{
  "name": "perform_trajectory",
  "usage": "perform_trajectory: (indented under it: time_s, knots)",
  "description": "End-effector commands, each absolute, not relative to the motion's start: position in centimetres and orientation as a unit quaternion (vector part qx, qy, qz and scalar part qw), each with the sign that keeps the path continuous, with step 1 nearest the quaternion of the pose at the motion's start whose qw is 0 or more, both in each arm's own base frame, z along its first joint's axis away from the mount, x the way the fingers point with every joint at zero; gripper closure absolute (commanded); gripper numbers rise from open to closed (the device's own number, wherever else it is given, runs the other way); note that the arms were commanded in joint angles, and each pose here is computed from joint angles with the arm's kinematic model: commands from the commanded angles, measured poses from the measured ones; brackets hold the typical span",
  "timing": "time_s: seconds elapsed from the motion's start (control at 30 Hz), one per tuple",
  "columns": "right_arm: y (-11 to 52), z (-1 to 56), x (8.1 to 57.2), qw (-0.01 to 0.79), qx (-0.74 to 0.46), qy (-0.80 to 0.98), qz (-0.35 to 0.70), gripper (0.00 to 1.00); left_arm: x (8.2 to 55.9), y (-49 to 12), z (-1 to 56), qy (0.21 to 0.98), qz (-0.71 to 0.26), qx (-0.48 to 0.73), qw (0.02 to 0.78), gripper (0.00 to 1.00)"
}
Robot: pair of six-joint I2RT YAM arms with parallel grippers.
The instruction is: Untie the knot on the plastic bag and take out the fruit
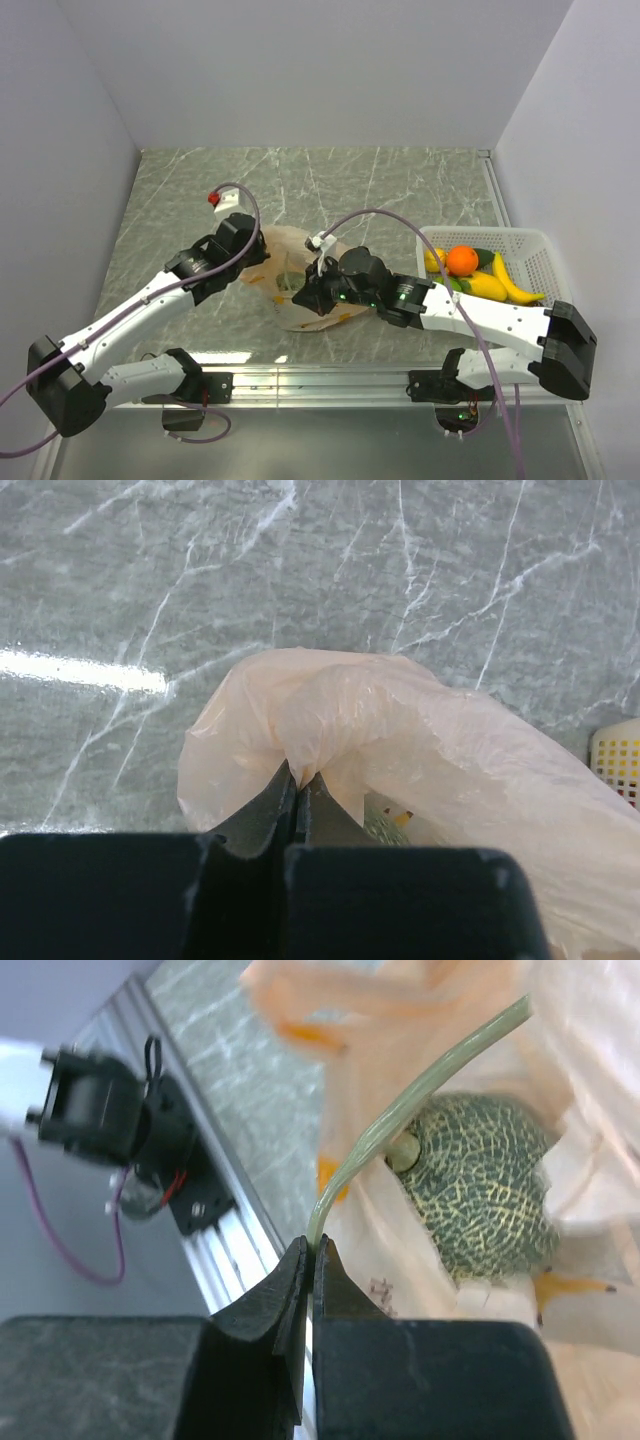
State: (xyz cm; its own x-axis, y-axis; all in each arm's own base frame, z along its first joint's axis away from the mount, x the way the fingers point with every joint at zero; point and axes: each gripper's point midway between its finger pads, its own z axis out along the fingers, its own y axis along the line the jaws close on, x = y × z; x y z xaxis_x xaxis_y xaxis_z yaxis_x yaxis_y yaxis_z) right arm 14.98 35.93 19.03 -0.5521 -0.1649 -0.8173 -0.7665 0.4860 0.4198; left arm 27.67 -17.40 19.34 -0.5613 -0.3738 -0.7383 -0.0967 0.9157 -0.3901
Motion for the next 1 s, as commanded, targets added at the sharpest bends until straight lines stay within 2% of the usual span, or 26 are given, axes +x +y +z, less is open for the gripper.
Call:
perform_trajectory:
  time_s: [0.0,0.23,0.57,0.7,0.8,0.97]
  knots:
    - [35.8,21.7,13.5,0.373,-0.351,0.745,0.428,1.00,28.5,-17.5,19.7,0.870,-0.145,-0.127,0.454,0.99]
    - [35.7,27.1,12.5,0.414,-0.386,0.682,0.464,1.00,28.2,-17.8,16.9,0.890,-0.129,-0.116,0.422,0.99]
    - [34.3,36.7,18.1,0.579,-0.267,0.624,0.451,1.00,24.8,-19.4,15.1,0.888,-0.226,-0.103,0.388,0.99]
    - [33.5,39.3,19.5,0.618,-0.218,0.602,0.456,1.00,23.5,-18.9,14.2,0.889,-0.235,-0.104,0.380,1.00]
    - [33.0,40.3,21.3,0.647,-0.179,0.597,0.440,1.00,22.7,-19.6,15.7,0.873,-0.279,-0.095,0.389,0.99]
    - [34.3,42.7,22.0,0.653,-0.174,0.570,0.467,1.00,22.3,-19.5,16.5,0.865,-0.288,-0.085,0.402,0.99]
